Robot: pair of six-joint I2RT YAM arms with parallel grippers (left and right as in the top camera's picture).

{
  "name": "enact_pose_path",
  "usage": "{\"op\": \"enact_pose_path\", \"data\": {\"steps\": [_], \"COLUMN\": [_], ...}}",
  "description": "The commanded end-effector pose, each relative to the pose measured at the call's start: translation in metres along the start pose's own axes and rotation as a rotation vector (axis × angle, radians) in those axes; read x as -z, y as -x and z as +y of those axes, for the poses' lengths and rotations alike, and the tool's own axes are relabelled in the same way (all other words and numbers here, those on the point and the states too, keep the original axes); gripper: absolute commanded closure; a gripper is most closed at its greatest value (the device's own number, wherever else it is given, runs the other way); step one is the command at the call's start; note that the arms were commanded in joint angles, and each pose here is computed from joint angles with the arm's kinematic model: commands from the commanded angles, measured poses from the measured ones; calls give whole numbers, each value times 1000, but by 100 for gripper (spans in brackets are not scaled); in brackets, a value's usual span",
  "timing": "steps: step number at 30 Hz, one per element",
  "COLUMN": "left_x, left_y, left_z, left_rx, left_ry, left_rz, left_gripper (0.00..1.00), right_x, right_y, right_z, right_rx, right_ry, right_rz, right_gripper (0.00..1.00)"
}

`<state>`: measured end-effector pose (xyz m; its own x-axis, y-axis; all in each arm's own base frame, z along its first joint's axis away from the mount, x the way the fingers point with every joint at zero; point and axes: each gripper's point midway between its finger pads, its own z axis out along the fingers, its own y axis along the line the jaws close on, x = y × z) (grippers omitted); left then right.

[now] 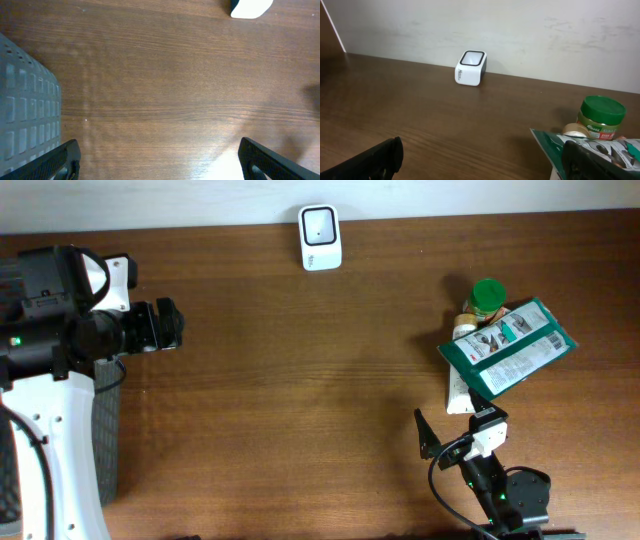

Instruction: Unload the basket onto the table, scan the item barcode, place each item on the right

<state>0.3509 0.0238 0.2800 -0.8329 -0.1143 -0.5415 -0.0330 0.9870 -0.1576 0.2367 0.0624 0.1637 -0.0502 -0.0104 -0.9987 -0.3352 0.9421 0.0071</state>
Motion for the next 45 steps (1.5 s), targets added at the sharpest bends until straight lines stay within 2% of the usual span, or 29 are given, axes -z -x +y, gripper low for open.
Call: {"op": "enact_pose_path", "data": {"steps": [1,2,5,11,15,21,29,37,45], "left_x": [6,6,7,29,37,31,4,-34,-50], "left_y": [-1,-9,-3,9,2,-32,-76,-100,-116], "left_z": [3,1,1,-12,-23,-24,-18,-10,-9], "left_rx": [-13,-6,-15,-129,-194,-233,-270,-278,-291], "left_ry": [27,15,17,-1,-8,-7,6,13,4], "left_rz": [-3,33,7,-128,-261,-465,-666,-719,-767], "left_gripper": [2,2,2,1,1,1,1,1,1], "right_x": [0,0,0,0,0,0,0,0,0], "right_y": [-1,-1,-1,-1,-1,-1,-1,-1,-1], "right_z": [-1,-1,-1,-1,-1,-1,-1,-1,-1], "right_rx": [3,3,3,3,3,3,3,3,3], "right_ry": [-4,-4,-4,-4,-4,-4,-4,-4,-4], "right_rz": [0,0,0,0,0,0,0,0,0], "right_gripper": [2,2,2,2,1,2,2,2,2]}}
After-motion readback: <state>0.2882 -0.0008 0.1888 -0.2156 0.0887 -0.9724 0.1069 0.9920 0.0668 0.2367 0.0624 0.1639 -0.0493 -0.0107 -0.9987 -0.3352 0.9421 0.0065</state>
